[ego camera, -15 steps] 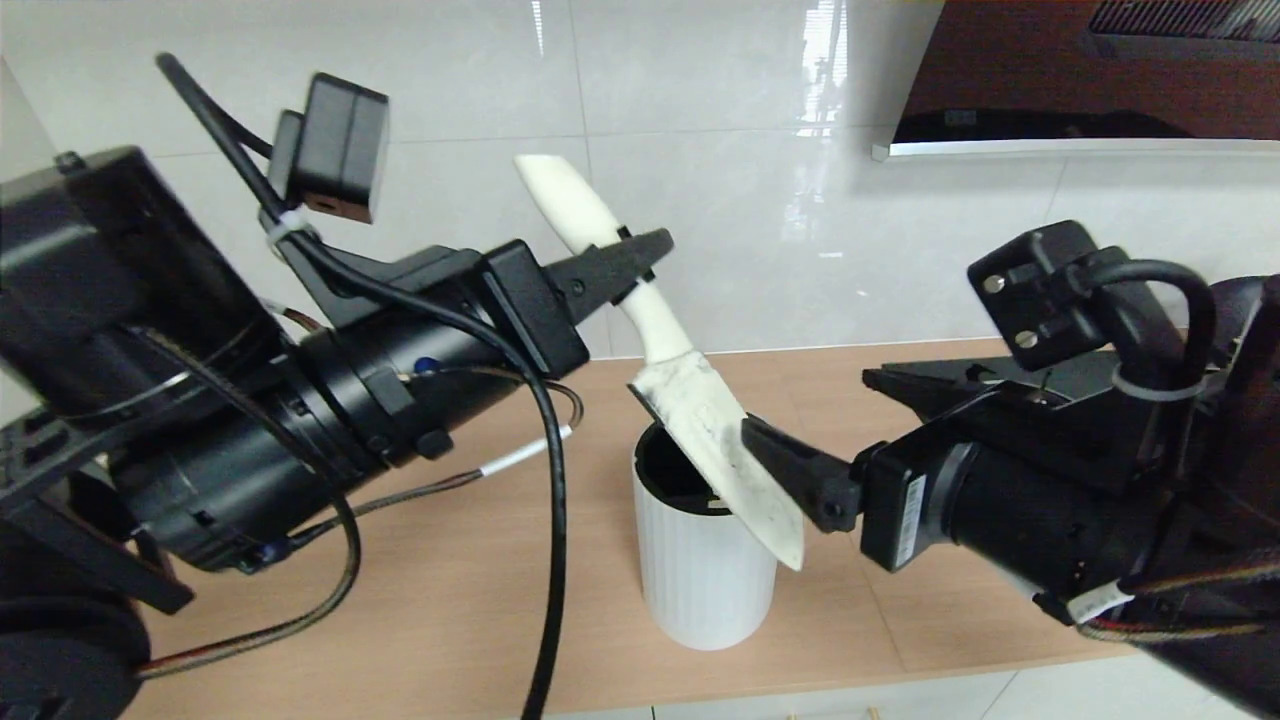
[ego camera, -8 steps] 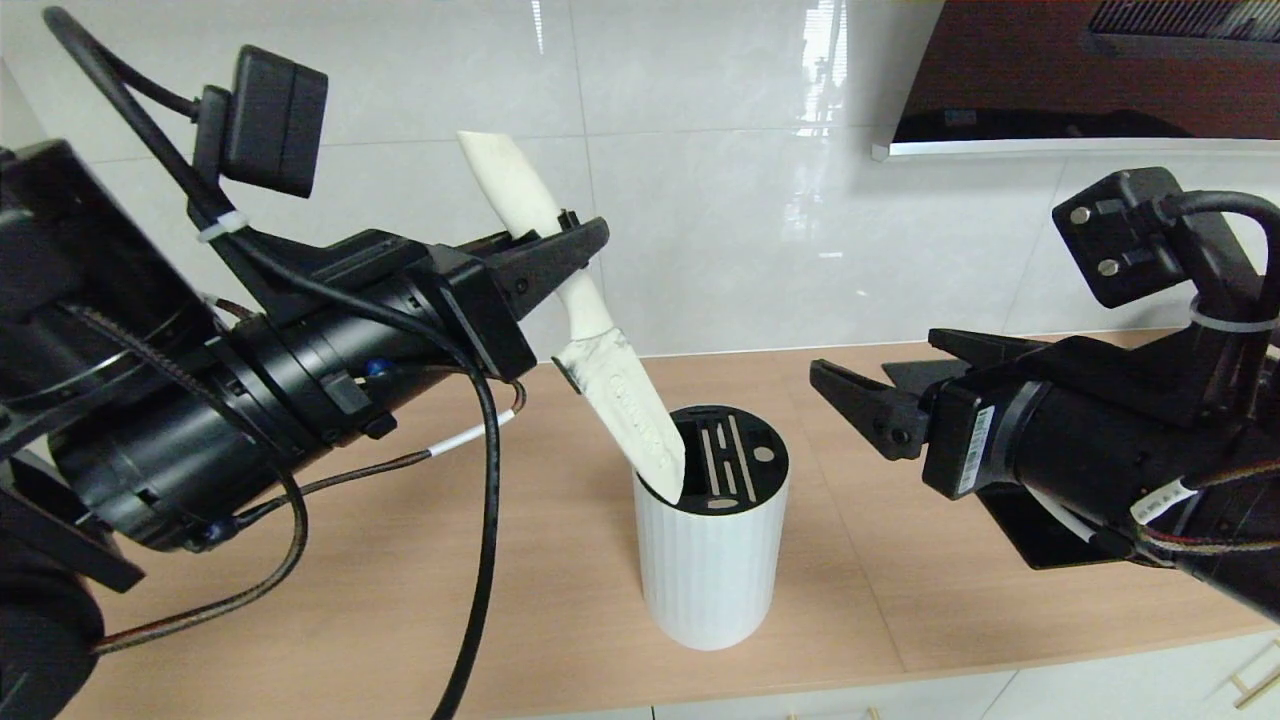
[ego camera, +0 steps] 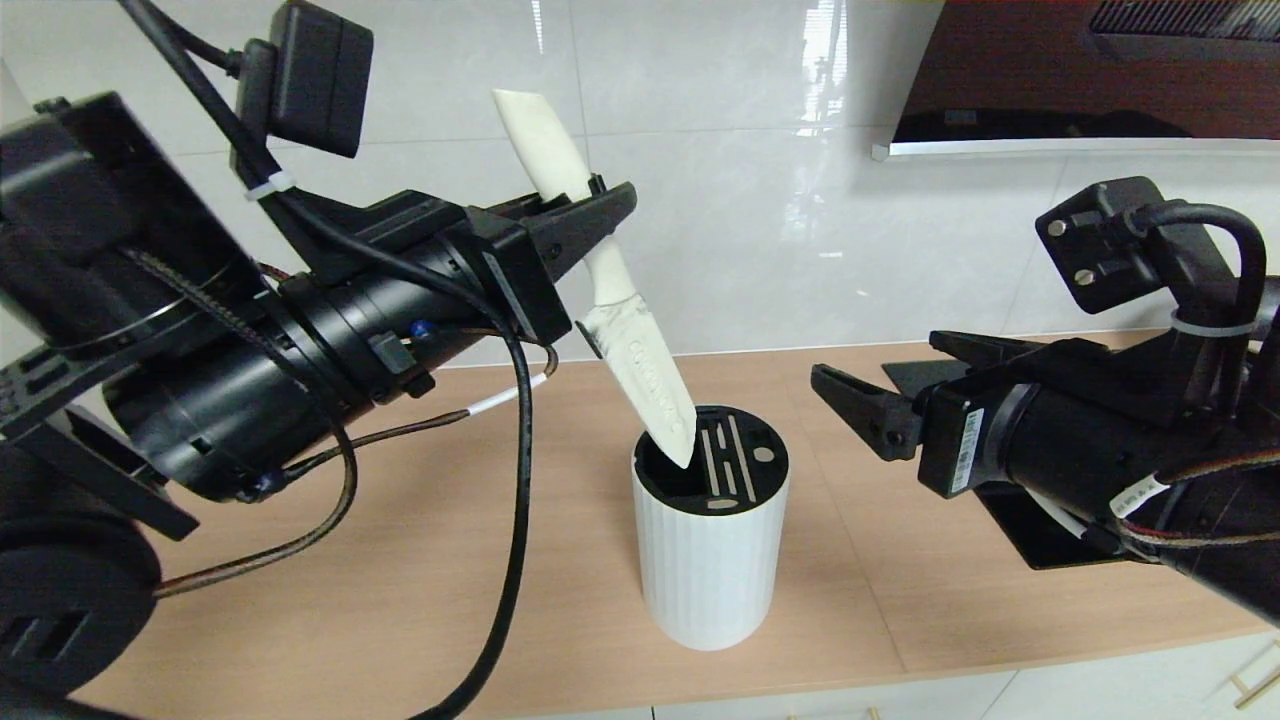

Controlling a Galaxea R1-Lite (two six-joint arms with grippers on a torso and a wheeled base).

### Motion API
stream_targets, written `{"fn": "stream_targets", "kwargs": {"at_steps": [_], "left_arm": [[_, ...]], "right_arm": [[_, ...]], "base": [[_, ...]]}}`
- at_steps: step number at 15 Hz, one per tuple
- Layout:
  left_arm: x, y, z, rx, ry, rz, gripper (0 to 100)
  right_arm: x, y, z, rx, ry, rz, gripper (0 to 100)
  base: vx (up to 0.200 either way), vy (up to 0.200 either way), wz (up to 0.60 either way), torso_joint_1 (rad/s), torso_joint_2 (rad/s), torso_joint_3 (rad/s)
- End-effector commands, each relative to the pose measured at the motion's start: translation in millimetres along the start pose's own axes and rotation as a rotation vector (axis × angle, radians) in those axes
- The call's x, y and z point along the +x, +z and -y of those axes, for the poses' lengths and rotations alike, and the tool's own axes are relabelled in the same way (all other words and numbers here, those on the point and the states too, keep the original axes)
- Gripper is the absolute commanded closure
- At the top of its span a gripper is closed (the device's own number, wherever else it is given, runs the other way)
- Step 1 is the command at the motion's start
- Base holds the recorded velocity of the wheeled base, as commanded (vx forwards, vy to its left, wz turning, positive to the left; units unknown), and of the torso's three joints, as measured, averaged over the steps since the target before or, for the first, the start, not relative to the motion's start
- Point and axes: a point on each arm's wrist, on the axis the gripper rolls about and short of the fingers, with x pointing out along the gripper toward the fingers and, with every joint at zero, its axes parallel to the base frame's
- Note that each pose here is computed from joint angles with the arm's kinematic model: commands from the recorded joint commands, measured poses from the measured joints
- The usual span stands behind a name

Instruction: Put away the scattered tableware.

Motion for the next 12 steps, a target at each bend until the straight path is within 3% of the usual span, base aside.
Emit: {"fn": "stream_targets", "kwargs": {"at_steps": [1,7,10,12], "left_arm": [[7,-11.5,-2.1,-0.002,0.003,-0.030,100],[21,-45.4,-8.9,-0.014,0.018,-0.122,100],[24,-60.7,-10.7,0.035,0.019,-0.129,100],[27,-70.4,-12.4,0.045,0.045,-0.139,100]], "right_arm": [[1,-1,0,-0.001,0.000,-0.003,0],[3,-4,-1,-0.006,0.001,-0.014,0],[4,-4,-2,-0.005,0.001,-0.013,0],[4,-5,-2,-0.004,0.001,-0.014,0]], "base": [[0.000,0.000,0.00,0.000,0.00,0.000],[0.000,0.000,0.00,0.000,0.00,0.000],[0.000,0.000,0.00,0.000,0.00,0.000],[0.000,0.000,0.00,0.000,0.00,0.000]]}}
